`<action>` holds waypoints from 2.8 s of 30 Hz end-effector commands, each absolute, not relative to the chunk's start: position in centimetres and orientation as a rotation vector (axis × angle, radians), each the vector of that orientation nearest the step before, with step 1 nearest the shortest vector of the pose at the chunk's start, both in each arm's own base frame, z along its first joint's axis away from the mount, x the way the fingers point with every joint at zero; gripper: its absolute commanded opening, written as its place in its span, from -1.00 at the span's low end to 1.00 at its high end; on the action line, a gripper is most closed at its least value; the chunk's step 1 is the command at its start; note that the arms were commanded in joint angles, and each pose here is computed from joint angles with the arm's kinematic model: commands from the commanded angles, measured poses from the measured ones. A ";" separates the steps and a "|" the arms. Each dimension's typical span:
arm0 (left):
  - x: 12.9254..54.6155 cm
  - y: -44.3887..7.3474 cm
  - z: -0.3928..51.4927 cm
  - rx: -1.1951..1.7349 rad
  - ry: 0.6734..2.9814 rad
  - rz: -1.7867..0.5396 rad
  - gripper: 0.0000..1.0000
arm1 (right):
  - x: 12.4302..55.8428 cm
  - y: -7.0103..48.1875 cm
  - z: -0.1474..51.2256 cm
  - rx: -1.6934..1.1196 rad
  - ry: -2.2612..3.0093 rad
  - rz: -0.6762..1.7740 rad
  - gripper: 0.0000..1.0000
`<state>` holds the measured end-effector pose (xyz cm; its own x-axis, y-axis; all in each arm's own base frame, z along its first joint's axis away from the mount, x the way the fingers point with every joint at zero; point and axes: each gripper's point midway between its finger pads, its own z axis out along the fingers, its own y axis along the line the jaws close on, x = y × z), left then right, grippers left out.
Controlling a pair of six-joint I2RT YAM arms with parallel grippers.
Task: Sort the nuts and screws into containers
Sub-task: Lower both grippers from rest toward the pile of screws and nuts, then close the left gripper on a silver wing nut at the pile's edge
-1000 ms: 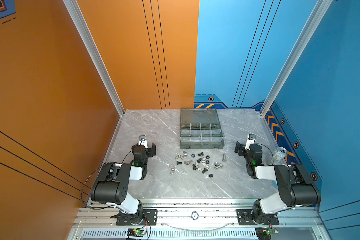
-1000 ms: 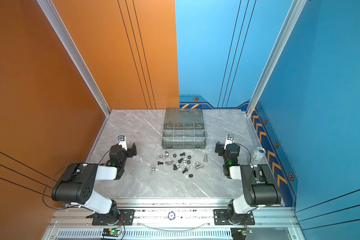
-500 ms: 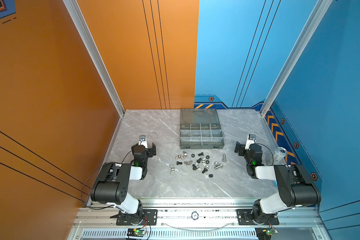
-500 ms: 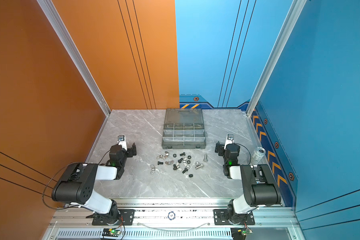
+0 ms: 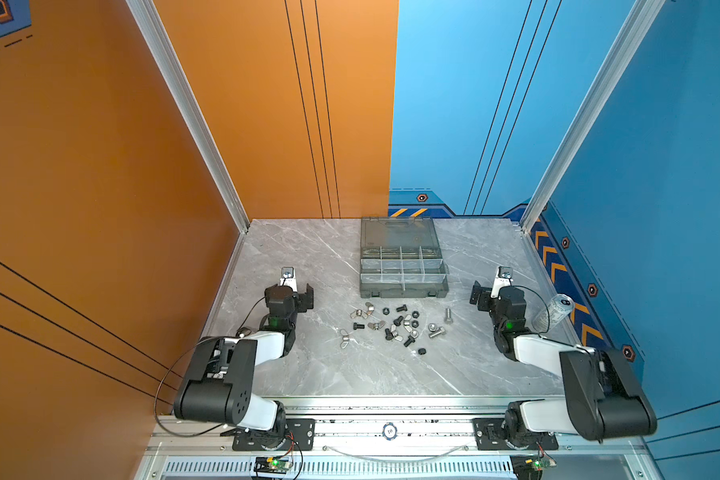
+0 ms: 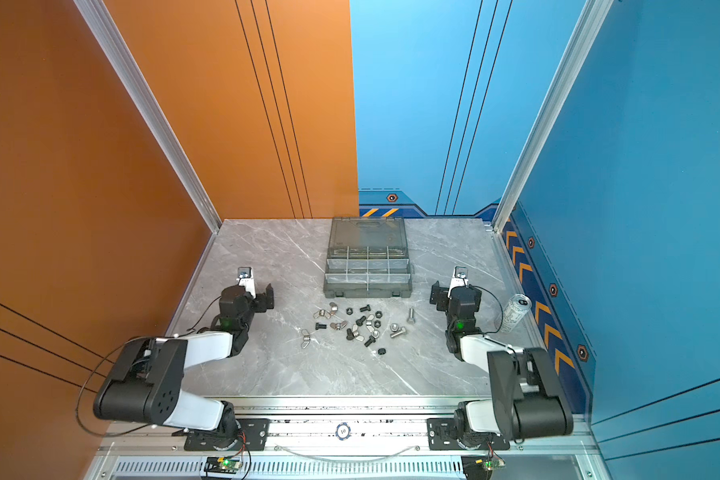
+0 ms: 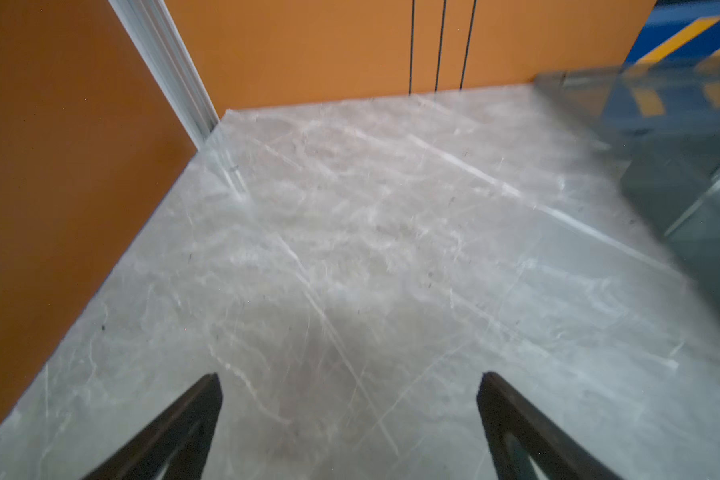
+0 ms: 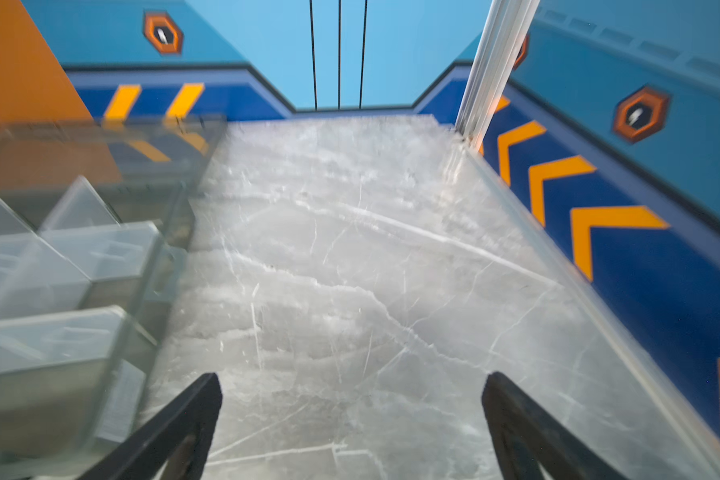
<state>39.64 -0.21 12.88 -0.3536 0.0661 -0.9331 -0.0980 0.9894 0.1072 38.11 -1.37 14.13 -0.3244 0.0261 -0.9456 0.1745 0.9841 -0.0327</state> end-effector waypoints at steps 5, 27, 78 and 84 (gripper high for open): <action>38.2 -4.0 17.9 -0.031 2.052 0.100 0.95 | 35.1 1.5 19.4 0.141 2.107 0.051 1.00; 25.0 -14.7 6.9 -0.174 2.649 0.056 0.95 | 28.9 13.7 16.2 -0.024 2.414 0.326 0.91; 25.6 -17.1 1.1 -0.209 2.732 0.094 -0.21 | 28.6 16.5 13.9 -0.132 2.468 0.280 0.89; 25.6 -17.2 0.8 -0.198 2.741 0.102 -0.32 | 28.6 16.6 13.9 -0.130 2.472 0.280 0.88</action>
<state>26.61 -17.34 2.08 -0.8905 -0.1535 -0.4284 -0.1721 0.9851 0.0049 28.44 16.55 13.33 -0.7932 -0.0364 -0.6079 -0.1765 0.9691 0.1722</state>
